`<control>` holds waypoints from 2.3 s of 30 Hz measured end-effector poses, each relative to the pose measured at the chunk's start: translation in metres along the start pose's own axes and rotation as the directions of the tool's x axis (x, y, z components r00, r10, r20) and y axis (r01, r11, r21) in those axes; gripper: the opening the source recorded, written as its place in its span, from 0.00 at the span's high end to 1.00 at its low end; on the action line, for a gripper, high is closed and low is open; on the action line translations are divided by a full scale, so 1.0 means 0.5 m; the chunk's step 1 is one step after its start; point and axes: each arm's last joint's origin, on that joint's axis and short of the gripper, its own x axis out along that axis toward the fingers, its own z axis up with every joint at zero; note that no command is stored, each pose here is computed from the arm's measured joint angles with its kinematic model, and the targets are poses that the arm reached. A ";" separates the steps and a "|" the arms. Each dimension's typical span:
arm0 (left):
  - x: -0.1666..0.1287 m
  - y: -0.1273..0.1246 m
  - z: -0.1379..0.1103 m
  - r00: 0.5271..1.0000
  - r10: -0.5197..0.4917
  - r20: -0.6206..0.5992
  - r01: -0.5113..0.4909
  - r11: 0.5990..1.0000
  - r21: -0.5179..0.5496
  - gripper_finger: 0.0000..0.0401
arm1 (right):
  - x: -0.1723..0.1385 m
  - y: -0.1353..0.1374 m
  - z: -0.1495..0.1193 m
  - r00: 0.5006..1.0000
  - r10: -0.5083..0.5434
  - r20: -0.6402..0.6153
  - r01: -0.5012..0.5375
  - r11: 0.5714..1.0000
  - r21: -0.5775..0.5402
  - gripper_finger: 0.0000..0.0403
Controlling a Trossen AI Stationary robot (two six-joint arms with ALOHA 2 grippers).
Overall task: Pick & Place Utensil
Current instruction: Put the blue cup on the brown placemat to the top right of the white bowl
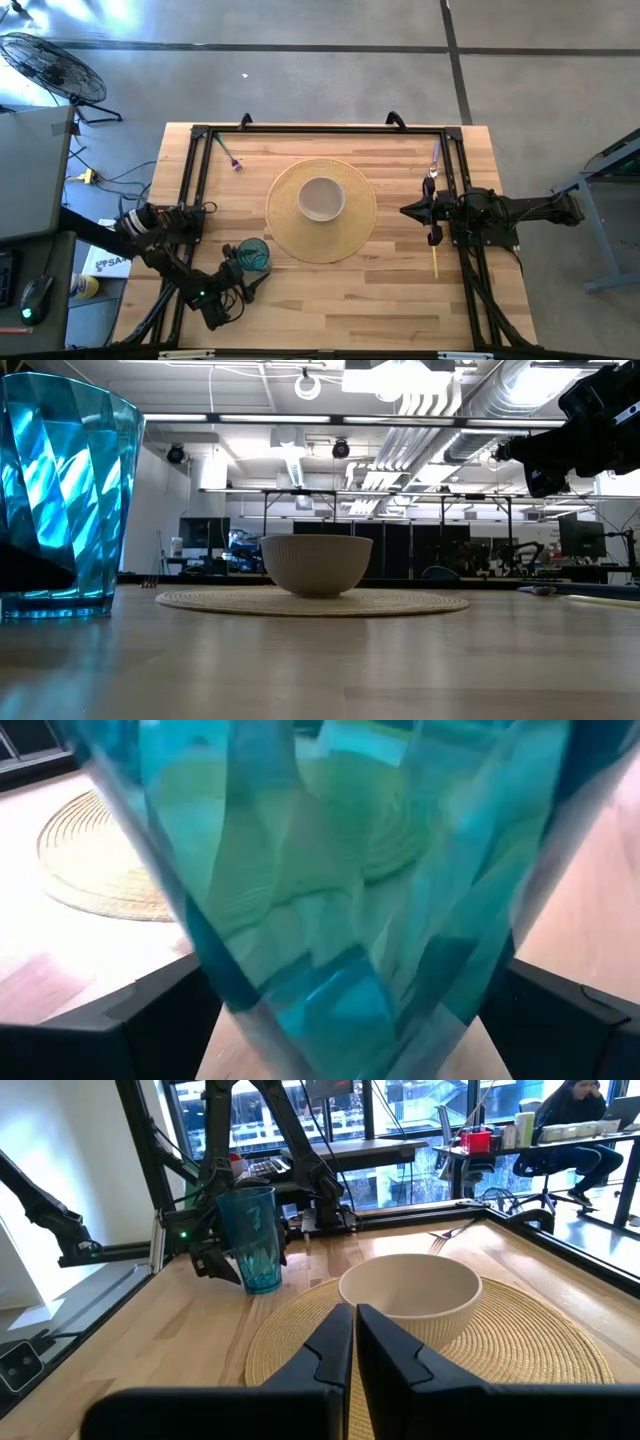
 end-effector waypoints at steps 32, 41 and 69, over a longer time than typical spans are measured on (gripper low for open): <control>0.020 -0.005 0.003 1.000 0.022 -0.020 -0.024 0.997 -0.079 0.20 | 0.000 0.000 0.000 1.000 0.000 -0.001 0.000 1.000 0.000 0.97; 0.018 -0.004 0.006 0.999 0.021 -0.024 -0.023 0.997 -0.075 0.19 | 0.000 0.000 0.000 1.000 0.009 -0.003 -0.009 1.000 -0.006 0.97; -0.029 0.015 0.154 0.998 -0.052 -0.025 0.048 0.990 -0.135 0.20 | -0.003 0.008 0.035 0.982 0.073 0.177 -0.095 0.989 0.118 0.97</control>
